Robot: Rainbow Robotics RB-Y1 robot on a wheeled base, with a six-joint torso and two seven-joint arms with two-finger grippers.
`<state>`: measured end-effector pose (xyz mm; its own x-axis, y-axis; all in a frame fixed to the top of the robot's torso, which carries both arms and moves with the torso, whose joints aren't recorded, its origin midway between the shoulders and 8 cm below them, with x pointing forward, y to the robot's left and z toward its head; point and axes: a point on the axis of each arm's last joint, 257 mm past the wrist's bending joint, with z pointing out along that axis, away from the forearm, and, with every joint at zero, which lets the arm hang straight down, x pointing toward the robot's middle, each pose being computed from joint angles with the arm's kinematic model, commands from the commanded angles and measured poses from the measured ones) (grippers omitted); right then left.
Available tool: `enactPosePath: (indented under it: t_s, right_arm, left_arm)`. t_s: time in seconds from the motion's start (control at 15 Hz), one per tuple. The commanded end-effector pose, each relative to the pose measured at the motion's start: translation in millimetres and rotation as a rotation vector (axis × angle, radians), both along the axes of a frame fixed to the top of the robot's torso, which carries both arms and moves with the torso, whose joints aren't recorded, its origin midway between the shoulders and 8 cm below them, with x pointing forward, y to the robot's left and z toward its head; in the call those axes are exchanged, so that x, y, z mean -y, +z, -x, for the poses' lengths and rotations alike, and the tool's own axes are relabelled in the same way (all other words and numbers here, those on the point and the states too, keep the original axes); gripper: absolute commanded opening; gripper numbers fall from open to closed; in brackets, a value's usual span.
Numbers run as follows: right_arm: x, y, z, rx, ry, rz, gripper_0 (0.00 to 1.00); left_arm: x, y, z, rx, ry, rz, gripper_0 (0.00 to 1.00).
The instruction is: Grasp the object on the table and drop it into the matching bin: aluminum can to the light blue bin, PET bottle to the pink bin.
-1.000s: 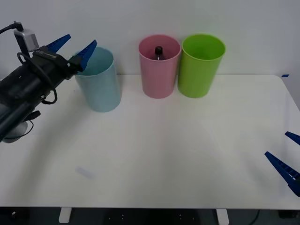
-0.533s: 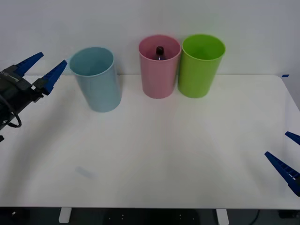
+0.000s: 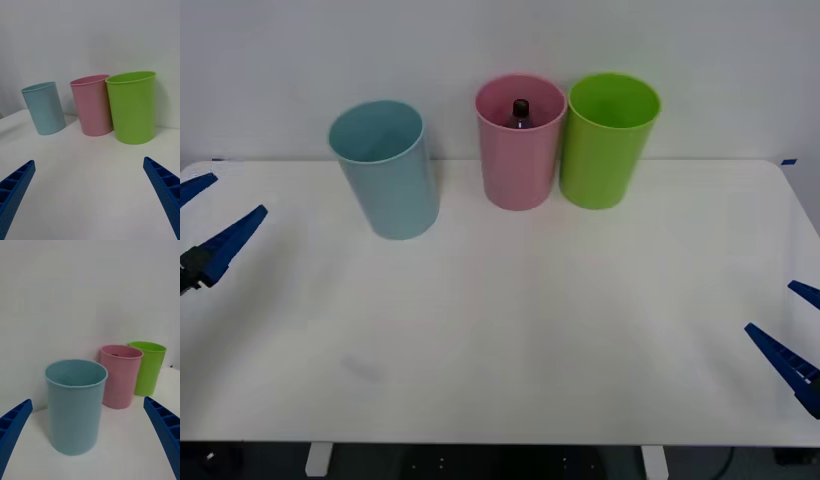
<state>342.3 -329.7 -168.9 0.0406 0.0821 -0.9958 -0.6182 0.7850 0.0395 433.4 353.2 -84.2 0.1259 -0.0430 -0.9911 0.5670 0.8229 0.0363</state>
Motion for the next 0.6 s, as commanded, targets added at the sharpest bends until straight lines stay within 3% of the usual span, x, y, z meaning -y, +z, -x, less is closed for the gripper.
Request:
enactPosePath:
  t_s: [0.07,0.6]
  right_arm:
    - [0.0,0.0,0.0,0.0,0.0,0.0,1.0]
    - [0.0,0.0,0.0,0.0,0.0,0.0,1.0]
  left_arm:
    - [-14.4,-16.0,19.0,-0.029,0.005,-0.079,1.0]
    - [-50.4,-59.8,69.2,-0.146,0.059,-0.172,1.0]
